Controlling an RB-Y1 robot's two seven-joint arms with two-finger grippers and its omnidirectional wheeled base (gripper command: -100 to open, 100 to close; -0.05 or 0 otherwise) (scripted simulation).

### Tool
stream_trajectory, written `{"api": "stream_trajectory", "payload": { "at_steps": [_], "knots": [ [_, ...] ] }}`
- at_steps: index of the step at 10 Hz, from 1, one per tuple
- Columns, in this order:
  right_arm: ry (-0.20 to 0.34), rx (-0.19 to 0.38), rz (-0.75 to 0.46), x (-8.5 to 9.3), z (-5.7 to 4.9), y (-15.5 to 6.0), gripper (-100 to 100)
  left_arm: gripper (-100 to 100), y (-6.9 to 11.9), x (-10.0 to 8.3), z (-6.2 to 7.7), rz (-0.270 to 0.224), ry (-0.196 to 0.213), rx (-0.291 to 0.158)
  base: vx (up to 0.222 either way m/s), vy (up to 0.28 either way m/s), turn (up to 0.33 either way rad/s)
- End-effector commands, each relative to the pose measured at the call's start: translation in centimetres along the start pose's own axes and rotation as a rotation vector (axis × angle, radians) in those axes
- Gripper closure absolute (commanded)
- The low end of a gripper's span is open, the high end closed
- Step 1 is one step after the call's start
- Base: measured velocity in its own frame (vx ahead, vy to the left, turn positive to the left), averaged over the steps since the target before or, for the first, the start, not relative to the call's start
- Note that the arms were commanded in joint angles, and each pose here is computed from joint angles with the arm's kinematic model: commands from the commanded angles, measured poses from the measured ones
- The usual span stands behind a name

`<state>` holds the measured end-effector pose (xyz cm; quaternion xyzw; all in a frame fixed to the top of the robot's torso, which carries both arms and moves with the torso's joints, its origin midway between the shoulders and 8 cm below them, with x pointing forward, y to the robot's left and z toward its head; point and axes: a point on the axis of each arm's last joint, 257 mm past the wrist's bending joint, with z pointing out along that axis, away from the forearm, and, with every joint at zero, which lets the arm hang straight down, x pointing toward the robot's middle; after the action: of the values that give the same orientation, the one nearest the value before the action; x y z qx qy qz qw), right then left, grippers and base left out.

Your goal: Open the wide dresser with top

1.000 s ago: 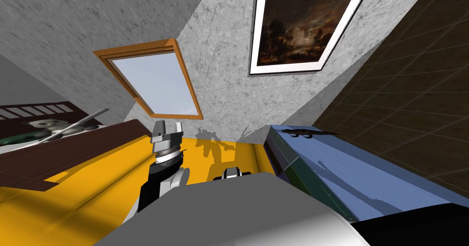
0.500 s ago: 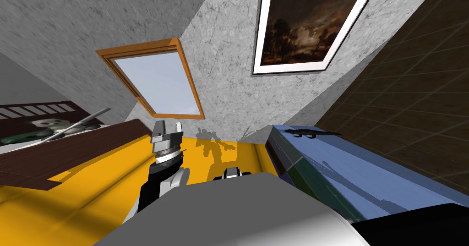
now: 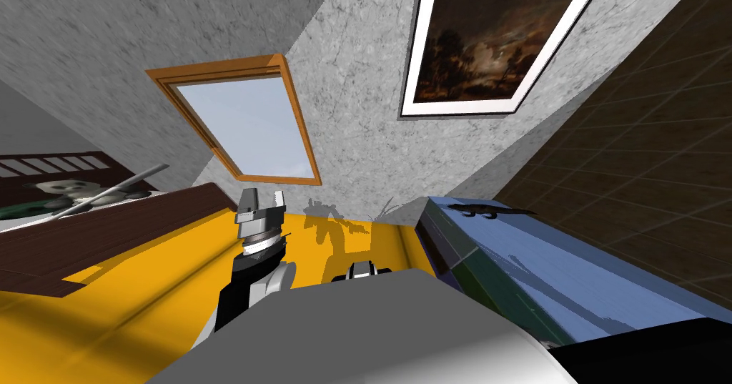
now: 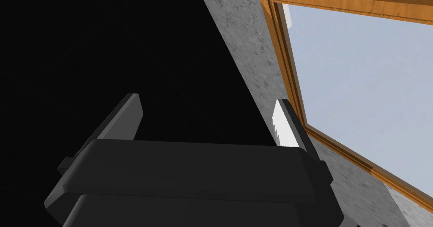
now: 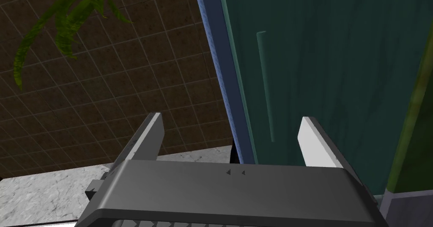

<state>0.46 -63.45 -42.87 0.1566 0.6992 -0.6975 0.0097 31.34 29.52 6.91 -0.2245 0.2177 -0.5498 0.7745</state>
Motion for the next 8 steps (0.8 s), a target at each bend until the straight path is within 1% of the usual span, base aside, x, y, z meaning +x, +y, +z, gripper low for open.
{"api": "stream_trajectory", "payload": {
  "at_steps": [1,2,3,4,5,6,8],
  "knots": [
    [-0.003,0.003,-0.001,0.03,0.43,-0.21,-100,0,0.0,0.0,0.0,0.0,0.0,0.0,-0.037,-0.187,0.001],
    [-0.005,0.004,-0.001,0.06,0.59,-0.28,-100,0,0.0,0.0,0.0,0.0,0.0,0.0,-0.047,-0.169,-0.004],
    [-0.004,0.005,-0.002,0.0,0.49,-0.26,-100,0,0.0,0.0,0.0,0.0,0.0,0.0,-0.023,-0.079,0.003],
    [-0.001,-0.004,-0.003,0.19,0.87,-0.15,-100,0,0.0,0.01,0.0,0.0,0.0,0.0,-0.027,-0.113,0.001],
    [-0.002,0.001,-0.002,0.13,0.69,-0.26,-100,0,-0.01,0.01,0.0,0.0,0.0,0.0,-0.017,-0.071,0.006],
    [-0.002,0.0,-0.002,0.14,0.73,-0.25,100,0,0.0,0.01,0.0,0.0,0.0,0.0,-0.003,-0.01,0.002],
    [-0.001,-0.001,-0.003,-0.27,0.92,-0.28,100,0,-0.01,0.01,0.0,-0.001,0.0,0.0,0.001,0.134,0.006]
  ]
}}
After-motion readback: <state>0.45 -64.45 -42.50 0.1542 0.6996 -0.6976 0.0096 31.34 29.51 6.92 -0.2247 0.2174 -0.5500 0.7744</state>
